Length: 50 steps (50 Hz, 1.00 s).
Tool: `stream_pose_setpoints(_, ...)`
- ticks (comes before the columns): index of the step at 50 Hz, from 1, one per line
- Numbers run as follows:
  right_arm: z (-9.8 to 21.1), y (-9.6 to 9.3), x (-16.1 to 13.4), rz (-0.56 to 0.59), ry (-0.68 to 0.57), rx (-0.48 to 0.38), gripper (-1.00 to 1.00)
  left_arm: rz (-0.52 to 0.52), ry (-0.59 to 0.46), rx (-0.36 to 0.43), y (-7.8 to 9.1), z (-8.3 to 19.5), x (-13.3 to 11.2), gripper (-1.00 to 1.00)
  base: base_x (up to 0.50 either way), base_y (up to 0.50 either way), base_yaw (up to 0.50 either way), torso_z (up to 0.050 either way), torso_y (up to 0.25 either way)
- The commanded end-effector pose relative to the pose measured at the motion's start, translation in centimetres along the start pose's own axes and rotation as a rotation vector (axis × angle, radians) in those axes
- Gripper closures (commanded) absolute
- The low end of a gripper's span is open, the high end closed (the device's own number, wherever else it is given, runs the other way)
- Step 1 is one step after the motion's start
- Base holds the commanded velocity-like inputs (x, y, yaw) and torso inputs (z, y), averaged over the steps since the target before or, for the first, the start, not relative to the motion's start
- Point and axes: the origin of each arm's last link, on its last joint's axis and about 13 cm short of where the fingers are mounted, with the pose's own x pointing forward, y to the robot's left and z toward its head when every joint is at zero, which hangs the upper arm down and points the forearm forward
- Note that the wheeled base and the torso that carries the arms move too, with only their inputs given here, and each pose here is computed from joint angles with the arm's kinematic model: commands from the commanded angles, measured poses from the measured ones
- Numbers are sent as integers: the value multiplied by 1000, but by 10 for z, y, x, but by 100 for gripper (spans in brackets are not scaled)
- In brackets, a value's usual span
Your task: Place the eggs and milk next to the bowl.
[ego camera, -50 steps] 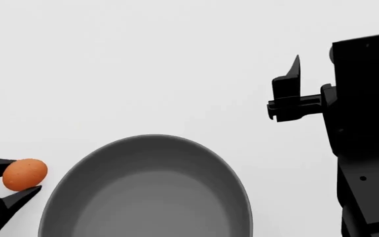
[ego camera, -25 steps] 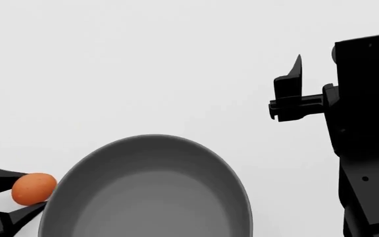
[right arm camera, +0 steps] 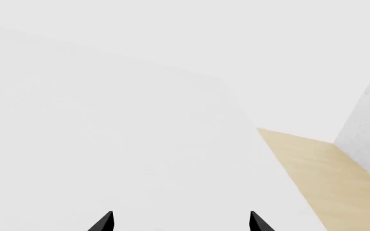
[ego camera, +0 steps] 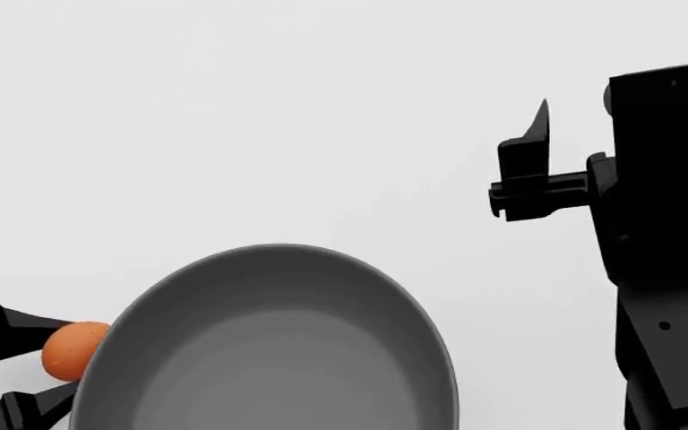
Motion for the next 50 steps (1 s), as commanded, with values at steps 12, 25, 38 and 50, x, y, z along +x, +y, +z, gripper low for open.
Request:
stream_pose_setpoints(12, 1, -1, -1, 10, -14, 24, -100, -70, -28, 0, -5, -1, 13, 100, 0, 0, 0, 0, -1)
stream_pose_setpoints(25, 1, -1, 1, 10, -13, 24, -100, -70, -6, -12, -5, -10, 15, 100, 0, -1, -2, 0, -2)
stream_pose_setpoints(38, 3, 0, 0, 11, -14, 22, -100, -75, 0, -10, -6, -8, 13, -100, 1, -1, -2, 0, -2)
stream_pose_setpoints(50, 2, -1, 0, 9, -13, 24, -100, -76, 6, -3, -7, -7, 13, -100, 0, -1, -1, 0, -3)
